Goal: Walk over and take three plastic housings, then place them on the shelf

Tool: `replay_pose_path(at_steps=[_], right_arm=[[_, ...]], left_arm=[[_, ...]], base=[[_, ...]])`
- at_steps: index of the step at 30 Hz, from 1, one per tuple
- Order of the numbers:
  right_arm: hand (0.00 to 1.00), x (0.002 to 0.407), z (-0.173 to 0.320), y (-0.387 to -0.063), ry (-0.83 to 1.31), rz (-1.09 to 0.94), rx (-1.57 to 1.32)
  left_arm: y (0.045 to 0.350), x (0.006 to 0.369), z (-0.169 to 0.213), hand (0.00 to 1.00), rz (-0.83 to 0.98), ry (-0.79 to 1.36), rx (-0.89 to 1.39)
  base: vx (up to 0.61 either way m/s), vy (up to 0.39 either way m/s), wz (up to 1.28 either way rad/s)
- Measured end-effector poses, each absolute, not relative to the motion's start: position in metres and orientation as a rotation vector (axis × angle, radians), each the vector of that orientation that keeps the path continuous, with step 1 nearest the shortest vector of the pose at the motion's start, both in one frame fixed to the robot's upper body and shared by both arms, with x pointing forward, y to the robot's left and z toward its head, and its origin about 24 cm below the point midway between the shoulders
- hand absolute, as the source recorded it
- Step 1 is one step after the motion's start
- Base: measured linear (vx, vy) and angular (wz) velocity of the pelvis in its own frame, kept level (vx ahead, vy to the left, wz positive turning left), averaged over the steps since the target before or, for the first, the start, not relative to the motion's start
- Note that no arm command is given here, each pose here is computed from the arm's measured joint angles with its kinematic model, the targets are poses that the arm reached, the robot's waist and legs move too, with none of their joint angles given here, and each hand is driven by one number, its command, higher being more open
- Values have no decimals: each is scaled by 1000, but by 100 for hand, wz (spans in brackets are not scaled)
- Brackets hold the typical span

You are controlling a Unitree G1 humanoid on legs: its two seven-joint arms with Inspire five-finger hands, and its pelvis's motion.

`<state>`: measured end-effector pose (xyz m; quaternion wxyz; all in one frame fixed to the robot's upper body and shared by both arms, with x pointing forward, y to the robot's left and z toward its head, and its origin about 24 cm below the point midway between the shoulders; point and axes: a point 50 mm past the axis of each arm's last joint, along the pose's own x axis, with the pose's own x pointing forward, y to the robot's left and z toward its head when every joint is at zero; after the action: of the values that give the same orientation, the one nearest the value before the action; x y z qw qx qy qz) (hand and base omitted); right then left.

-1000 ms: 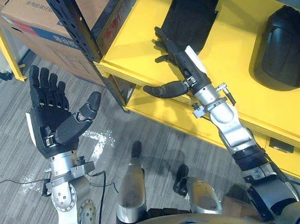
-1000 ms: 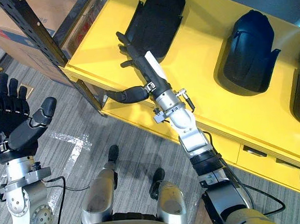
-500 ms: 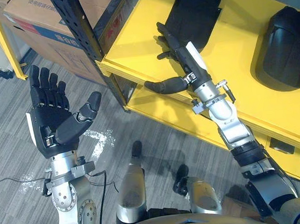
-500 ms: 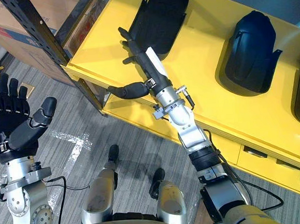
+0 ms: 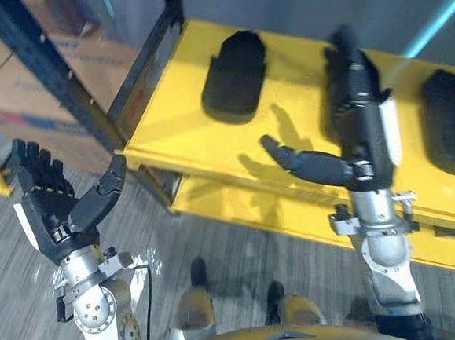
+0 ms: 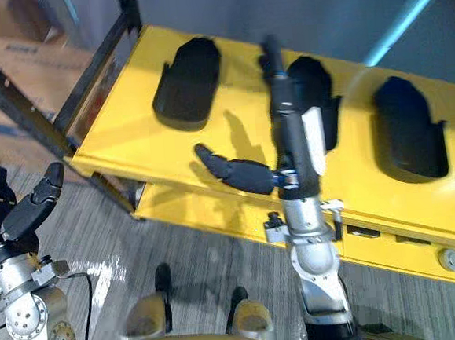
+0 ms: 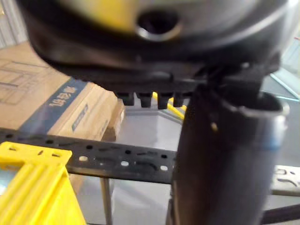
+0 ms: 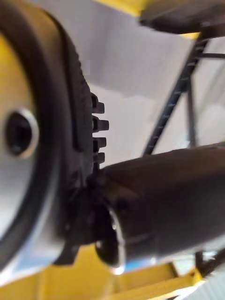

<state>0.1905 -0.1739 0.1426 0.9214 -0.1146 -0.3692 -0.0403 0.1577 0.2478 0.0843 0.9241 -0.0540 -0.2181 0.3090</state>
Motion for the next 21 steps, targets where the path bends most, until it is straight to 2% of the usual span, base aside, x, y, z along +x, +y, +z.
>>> replay_pose_path(at_steps=[6, 9, 11, 14, 16, 21], right_arm=[[100, 157, 113, -216, -573, -353, -300], [100, 125, 82, -250, -381, -618, -304], [100, 107, 58, -261, -242, -735, -286], [100, 74, 16, -266, 2, -833, -255], [100, 63, -3, -266, 113, -848, -242], [100, 30, -77, -256, 568, -863, -163]], left_arm=[[261, 140, 62, 100, 795, -350, -110], [270, 118, 21, 100, 914, -155, -158], [272, 104, -2, 100, 962, -38, -197], [268, 83, -39, 100, 1011, 157, -225], [265, 74, -56, 100, 1039, 240, -258], [256, 50, -95, 100, 1058, 447, -327]], base=[[35, 4, -46], [44, -15, -55], [65, -18, -40], [41, -12, -33], [11, -8, -14], [4, -1, -4]])
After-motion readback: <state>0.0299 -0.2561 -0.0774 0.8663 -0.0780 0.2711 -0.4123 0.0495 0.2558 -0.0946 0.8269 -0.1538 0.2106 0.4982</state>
